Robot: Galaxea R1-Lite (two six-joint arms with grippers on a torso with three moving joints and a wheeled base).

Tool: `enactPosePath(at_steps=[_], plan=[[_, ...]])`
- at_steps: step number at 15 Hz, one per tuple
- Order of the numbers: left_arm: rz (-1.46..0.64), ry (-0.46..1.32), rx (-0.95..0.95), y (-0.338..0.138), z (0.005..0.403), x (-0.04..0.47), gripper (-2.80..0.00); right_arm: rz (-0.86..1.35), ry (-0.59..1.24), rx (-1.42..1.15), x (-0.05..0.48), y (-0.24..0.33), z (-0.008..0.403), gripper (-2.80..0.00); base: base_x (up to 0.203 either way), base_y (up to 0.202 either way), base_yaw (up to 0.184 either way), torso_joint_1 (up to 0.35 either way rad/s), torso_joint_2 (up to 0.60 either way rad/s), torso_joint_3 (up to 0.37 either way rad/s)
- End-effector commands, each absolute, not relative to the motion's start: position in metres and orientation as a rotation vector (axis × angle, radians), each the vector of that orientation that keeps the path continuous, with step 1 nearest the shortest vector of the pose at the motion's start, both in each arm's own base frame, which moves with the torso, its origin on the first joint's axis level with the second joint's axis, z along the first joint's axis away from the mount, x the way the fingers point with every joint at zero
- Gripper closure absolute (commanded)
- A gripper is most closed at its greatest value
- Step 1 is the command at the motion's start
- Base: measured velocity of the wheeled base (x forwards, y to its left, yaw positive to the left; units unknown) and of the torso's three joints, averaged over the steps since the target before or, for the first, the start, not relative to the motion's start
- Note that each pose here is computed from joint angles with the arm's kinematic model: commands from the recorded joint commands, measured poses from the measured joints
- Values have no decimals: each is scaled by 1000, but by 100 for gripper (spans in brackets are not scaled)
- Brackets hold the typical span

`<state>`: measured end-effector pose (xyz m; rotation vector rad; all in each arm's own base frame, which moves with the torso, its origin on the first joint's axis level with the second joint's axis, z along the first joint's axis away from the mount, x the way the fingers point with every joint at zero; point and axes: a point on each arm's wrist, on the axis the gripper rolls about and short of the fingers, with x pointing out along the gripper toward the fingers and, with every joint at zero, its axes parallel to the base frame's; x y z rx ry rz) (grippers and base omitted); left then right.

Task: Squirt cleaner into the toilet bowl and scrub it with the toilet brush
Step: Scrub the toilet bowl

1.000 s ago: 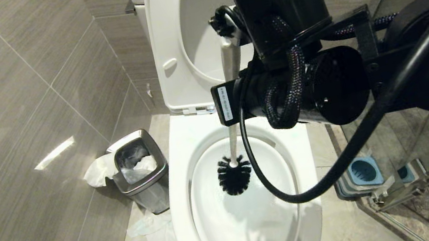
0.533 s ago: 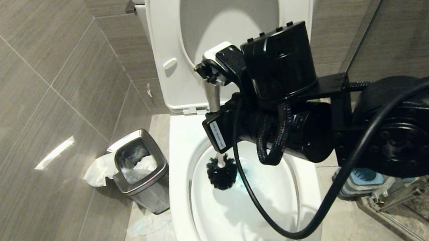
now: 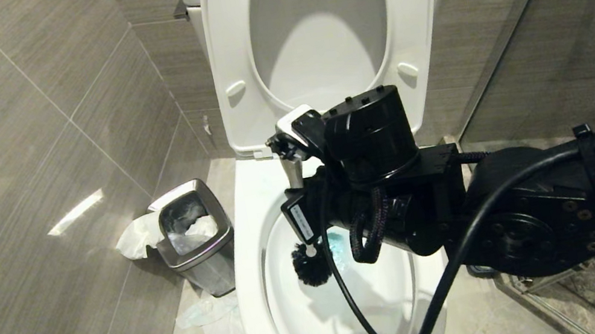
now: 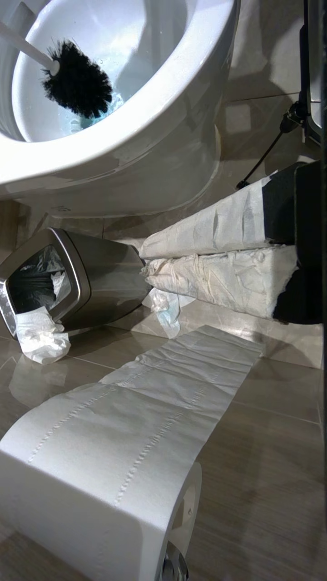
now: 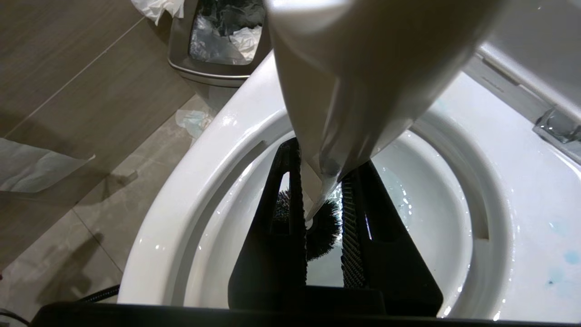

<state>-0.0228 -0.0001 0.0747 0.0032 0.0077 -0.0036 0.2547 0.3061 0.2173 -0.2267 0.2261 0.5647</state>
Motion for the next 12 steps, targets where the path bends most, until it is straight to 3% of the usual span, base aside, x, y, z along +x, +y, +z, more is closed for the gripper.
enactPosePath(at_steps=[1,8,12], plan=[[-3,11,3,0,74,-23,0,565,243,-242,260,313,205,0,0,0,0,0,0,0],[-3,11,3,0,74,-23,0,549,183,-240,294,350,177,0,0,0,0,0,0,0],[-5,11,3,0,74,-23,0,468,160,-246,322,338,180,0,0,0,0,0,0,0]])
